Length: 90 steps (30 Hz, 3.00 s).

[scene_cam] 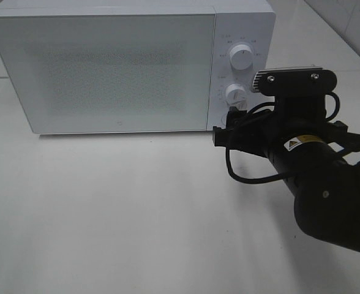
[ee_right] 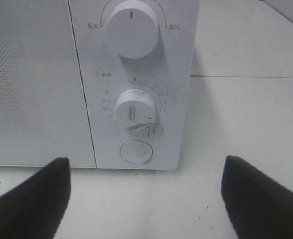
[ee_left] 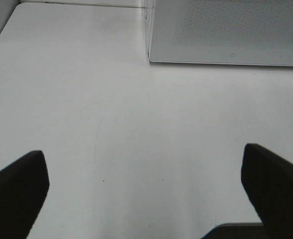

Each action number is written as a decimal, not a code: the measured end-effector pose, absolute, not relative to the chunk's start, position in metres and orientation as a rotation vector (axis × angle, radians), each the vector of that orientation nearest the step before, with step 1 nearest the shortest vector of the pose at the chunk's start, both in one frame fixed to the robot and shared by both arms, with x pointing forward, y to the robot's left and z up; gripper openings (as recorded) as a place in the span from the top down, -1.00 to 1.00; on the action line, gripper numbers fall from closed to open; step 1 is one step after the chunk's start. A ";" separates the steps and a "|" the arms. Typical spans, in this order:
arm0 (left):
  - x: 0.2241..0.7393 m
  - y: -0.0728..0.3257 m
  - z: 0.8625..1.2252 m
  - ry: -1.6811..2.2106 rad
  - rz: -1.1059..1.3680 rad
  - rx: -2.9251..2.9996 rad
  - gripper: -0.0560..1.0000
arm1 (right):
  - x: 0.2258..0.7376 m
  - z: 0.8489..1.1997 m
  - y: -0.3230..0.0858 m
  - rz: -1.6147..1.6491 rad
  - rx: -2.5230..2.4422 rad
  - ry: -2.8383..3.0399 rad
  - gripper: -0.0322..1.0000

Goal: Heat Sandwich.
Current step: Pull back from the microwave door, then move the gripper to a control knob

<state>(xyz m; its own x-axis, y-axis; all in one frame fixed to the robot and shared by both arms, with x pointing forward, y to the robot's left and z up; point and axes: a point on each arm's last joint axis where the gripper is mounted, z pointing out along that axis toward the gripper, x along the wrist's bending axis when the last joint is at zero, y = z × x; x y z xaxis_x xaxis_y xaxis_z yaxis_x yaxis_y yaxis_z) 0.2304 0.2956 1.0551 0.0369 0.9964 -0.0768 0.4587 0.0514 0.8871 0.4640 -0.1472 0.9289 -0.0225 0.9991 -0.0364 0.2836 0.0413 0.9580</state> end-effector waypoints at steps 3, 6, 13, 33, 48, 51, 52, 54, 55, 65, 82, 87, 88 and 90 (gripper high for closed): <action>0.230 0.296 1.055 1.535 0.856 1.520 -0.95 | 0.464 0.928 -0.147 1.043 1.372 1.454 -0.53; 0.230 0.296 1.055 1.535 0.856 1.520 -0.95 | 0.467 0.922 -0.143 1.028 1.353 1.473 -0.53; 0.230 0.296 1.055 1.535 0.856 1.520 -0.95 | 0.484 0.909 -0.138 1.023 1.355 1.481 -0.53; 0.230 0.296 1.055 1.535 0.856 1.520 -0.95 | 0.540 0.899 -0.130 1.078 1.351 1.390 -0.53; 0.230 0.296 1.055 1.535 0.856 1.520 -0.95 | 0.563 0.886 -0.127 1.071 1.353 1.381 -0.53; 0.230 0.296 1.055 1.535 0.856 1.520 -0.95 | 0.564 0.887 -0.126 1.078 1.346 1.374 -0.52; 0.230 0.296 1.055 1.535 0.856 1.520 -0.95 | 0.564 0.887 -0.126 1.078 1.346 1.374 -0.52; 0.230 0.296 1.055 1.535 0.856 1.520 -0.95 | 0.564 0.887 -0.126 1.078 1.346 1.374 -0.45; 0.230 0.296 1.055 1.535 0.856 1.520 -0.95 | 0.564 0.887 -0.126 1.078 1.346 1.374 -0.41; 0.230 0.296 1.055 1.535 0.856 1.520 -0.95 | 0.564 0.887 -0.128 1.070 1.360 1.358 0.17; 0.230 0.296 1.055 1.535 0.856 1.520 -0.95 | 0.564 0.887 -0.128 1.070 1.361 1.357 0.17; 0.230 0.296 1.055 1.535 0.856 1.520 -0.95 | 0.564 0.887 -0.128 1.087 1.381 1.343 0.17; 0.230 0.296 1.055 1.535 0.856 1.520 -0.95 | 0.564 0.887 -0.128 1.093 1.389 1.338 0.17; 0.230 0.296 1.055 1.535 0.856 1.520 -0.95 | 0.564 0.887 -0.128 1.103 1.401 1.330 0.17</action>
<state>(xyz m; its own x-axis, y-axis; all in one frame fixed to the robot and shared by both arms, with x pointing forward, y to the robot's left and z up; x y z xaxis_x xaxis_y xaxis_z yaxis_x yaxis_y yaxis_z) 0.2304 0.2956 1.0551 0.0369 0.9964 -0.0768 0.4587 0.0514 0.8871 0.5642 -0.1284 0.8874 0.0301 0.9992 0.0273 0.2117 -0.0330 0.9768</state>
